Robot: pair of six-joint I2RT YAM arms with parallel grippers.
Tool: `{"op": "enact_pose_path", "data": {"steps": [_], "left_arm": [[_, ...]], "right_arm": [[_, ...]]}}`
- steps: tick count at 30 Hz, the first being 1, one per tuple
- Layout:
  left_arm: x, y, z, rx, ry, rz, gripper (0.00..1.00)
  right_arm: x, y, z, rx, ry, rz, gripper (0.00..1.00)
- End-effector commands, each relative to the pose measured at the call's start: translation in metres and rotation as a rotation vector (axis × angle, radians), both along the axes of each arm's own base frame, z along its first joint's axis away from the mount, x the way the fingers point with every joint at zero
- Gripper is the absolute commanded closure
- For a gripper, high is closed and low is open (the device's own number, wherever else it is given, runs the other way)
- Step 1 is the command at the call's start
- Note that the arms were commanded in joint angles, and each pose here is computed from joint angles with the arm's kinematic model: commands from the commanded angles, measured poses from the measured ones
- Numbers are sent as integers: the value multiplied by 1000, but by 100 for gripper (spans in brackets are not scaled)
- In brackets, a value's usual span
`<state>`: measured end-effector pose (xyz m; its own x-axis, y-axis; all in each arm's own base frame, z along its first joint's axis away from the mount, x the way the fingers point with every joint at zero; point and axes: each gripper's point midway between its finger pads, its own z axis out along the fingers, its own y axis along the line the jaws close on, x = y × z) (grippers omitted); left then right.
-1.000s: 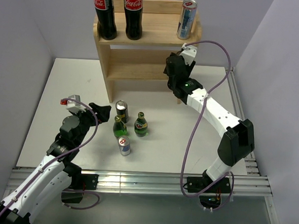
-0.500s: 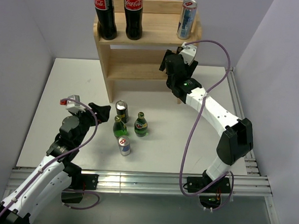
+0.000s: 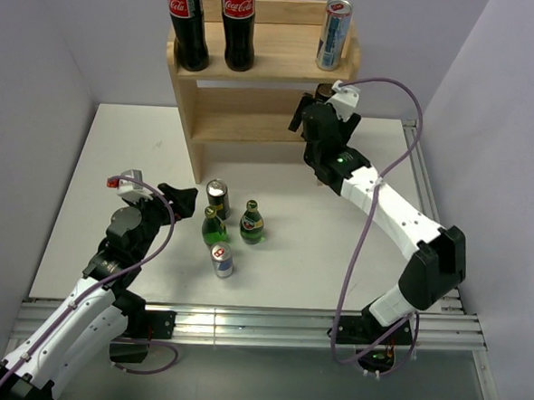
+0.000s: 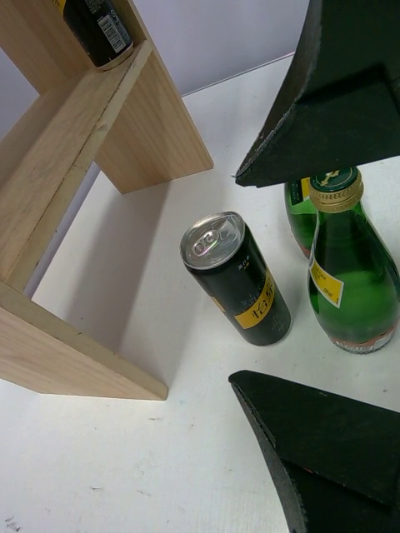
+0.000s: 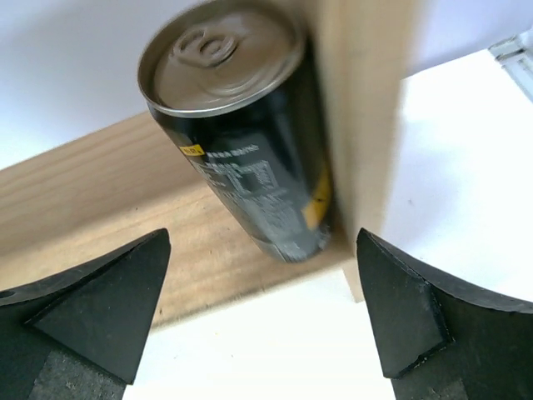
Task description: Place and organize the beverage onto the shelf
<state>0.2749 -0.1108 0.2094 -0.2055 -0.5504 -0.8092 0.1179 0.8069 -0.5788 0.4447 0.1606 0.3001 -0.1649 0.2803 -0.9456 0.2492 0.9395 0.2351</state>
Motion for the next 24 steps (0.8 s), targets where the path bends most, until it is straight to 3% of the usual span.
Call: {"op": "enact_pose_path", "data": {"steps": [1, 11, 14, 15, 17, 18, 24], "left_arm": [[0, 2, 5, 11, -29, 5, 1], [0, 1, 6, 7, -33, 5, 1], [1, 1, 6, 8, -32, 5, 1], [1, 1, 7, 7, -33, 5, 1], [1, 1, 6, 8, -31, 3, 1], [1, 2, 6, 8, -32, 6, 1], [1, 1, 5, 6, -31, 3, 1]], "right_arm": [[-25, -12, 46, 37, -111, -32, 0], [-98, -7, 62, 58, -142, 40, 0], [-130, 27, 38, 111, -114, 181, 0], [-144, 43, 9, 106, -77, 237, 0], [-165, 62, 3, 171, -128, 329, 0], [-176, 70, -32, 139, -100, 374, 0], [-221, 120, -124, 161, 57, 544, 0]]}}
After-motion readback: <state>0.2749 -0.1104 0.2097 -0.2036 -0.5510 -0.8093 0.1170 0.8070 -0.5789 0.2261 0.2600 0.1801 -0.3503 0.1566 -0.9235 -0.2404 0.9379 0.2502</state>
